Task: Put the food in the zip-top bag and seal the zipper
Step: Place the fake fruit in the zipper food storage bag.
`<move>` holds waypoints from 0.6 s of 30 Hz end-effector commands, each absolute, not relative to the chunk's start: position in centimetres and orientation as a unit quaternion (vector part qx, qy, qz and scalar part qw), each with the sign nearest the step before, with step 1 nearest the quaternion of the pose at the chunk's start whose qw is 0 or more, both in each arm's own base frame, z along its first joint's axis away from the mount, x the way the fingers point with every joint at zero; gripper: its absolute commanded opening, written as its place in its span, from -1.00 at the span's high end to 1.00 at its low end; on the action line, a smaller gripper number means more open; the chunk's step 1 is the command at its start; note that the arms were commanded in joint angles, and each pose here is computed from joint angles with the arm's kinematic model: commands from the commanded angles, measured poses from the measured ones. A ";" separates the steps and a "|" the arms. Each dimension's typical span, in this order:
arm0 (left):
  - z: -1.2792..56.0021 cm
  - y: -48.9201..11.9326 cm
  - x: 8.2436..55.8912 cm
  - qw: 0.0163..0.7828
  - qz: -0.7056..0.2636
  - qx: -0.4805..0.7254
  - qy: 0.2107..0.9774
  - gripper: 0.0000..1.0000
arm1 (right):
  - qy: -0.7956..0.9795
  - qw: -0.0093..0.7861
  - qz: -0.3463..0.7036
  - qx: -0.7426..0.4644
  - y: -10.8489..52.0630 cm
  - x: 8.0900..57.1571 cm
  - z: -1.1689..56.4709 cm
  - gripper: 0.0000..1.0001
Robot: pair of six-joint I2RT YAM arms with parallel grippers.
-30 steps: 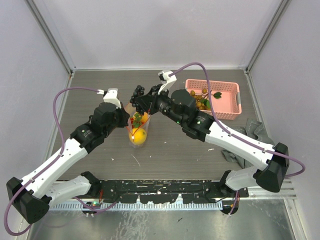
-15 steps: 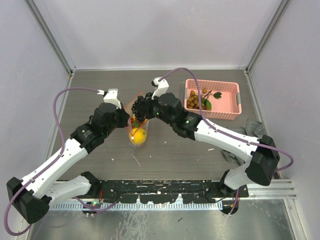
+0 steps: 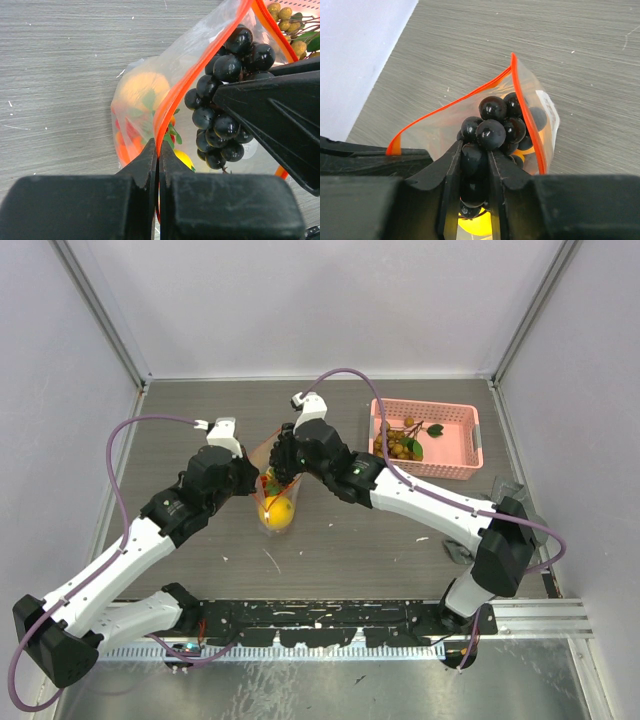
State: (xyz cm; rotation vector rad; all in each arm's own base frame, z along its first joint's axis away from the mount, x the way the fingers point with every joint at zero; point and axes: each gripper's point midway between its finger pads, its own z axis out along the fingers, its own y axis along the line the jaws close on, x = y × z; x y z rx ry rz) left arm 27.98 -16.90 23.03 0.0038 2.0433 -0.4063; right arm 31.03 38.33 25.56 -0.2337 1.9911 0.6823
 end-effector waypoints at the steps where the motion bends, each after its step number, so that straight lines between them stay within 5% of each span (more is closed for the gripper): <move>1: 25.2 -17.1 28.5 0.534 -0.193 -0.010 0.823 1.00 | 0.793 0.536 0.282 -0.072 38.5 32.5 29.6 0.21; 7: 25.3 -17.0 28.5 0.536 -0.191 -0.010 0.823 1.00 | 0.787 0.543 0.281 -0.082 38.6 32.6 30.4 0.00; 18: 25.2 -17.0 28.6 0.534 -0.192 -0.010 0.823 1.00 | 0.770 0.562 0.282 -0.108 36.2 30.9 33.2 -0.05</move>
